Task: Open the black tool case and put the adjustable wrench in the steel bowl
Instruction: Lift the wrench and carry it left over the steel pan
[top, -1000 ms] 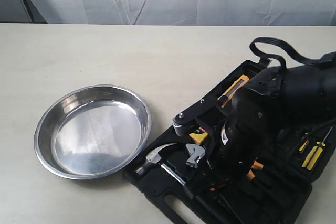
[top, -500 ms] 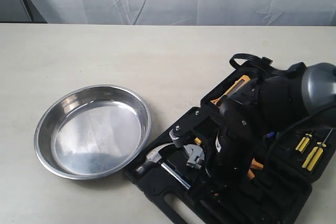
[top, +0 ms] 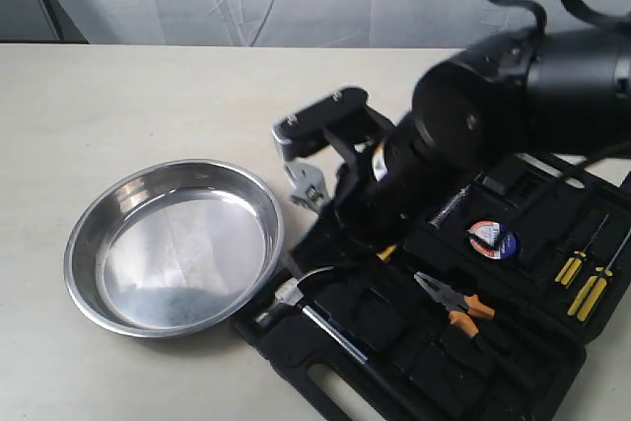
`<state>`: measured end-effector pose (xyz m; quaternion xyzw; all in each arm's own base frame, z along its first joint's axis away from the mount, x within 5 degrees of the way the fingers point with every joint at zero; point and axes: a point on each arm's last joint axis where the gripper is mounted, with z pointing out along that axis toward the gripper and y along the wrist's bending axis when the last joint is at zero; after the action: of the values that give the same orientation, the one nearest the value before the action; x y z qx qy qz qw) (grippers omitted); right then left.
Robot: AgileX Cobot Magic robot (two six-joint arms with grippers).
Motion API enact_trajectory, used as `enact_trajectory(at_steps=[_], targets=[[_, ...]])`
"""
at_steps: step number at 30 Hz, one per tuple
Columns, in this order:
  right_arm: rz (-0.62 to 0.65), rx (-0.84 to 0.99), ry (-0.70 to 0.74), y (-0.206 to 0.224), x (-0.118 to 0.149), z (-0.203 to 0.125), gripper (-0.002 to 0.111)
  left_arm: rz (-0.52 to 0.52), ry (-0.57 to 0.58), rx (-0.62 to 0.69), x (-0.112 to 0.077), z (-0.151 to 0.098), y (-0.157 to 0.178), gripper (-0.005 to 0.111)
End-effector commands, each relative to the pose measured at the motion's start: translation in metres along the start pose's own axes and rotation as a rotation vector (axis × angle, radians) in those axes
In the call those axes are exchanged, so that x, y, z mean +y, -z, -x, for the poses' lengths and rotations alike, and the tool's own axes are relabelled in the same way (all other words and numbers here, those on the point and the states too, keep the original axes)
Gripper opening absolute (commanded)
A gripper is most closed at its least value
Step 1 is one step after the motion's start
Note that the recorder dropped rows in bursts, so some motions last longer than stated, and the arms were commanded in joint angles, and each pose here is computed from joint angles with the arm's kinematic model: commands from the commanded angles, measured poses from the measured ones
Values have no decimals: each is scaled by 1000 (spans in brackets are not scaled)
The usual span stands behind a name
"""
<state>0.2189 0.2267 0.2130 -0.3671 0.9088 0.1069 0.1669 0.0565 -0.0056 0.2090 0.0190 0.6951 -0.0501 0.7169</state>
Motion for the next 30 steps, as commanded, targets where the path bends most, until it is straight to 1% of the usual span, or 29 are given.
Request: enact_trajectory(at_steps=[1,6,8,11,17,27,28,30], targets=[[31,-104,101,-7,3,55,-1,-7,11,-4,0,0,0,0],[144,-119,178,-41,12,105,-1,-7,11,-4,0,0,0,0],[178,-116,180,-56,15,118,-1,-7,11,-4,0,0,0,0],[212,-87,204,-73,17,128,-1,-7,11,-4,0,0,0,0],[225,-53,238,-112,24,132,-1,-7,11,-4,0,0,0,0],[232,-17,224,-146,25,128,-1,-7,11,-2,0,-1,0,0],[233,-15,226,-146,26,128,0,-7,11,-2,0,-1,0,0],[232,-17,227,-149,27,128,8,-7,11,-2,0,-1,0,0]])
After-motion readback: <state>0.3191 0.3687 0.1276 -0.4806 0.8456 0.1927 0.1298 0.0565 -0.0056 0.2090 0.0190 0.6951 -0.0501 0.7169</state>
